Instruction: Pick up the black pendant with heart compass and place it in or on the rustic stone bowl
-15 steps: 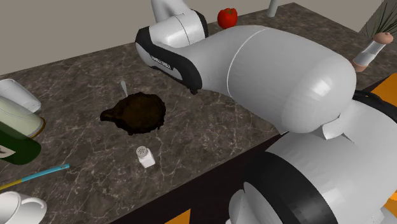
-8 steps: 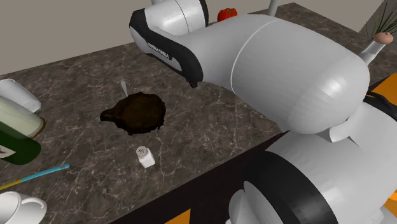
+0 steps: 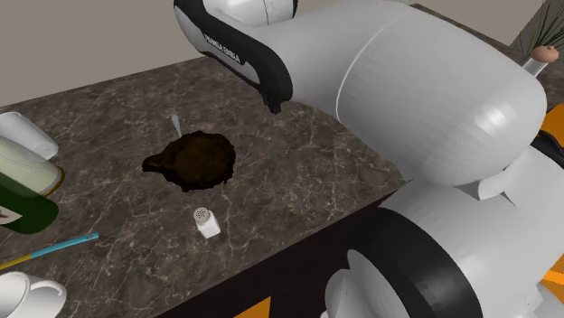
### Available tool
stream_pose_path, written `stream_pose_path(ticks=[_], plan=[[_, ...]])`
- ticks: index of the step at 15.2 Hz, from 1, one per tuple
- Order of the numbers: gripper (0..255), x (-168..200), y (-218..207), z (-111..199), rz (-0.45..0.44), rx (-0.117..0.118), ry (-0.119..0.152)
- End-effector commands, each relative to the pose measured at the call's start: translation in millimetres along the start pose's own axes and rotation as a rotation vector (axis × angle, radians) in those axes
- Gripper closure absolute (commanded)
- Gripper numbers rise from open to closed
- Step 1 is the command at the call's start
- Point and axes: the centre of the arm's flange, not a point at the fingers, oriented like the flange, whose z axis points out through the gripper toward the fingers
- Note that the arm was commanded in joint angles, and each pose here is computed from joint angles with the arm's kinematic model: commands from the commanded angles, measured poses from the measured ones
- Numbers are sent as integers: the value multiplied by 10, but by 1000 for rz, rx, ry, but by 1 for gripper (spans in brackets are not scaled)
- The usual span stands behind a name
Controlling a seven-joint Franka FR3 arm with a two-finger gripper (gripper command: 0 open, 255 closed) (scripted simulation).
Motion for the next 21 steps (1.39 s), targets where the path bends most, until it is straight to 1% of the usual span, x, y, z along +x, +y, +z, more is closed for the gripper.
stream_pose_path(ticks=[1,5,6,21], plan=[[255,4,16,-104,0,0,0],[255,34,37,-312,0,0,0],[255,36,38,-321,0,0,0],[255,-1914,-144,-614,0,0,0]])
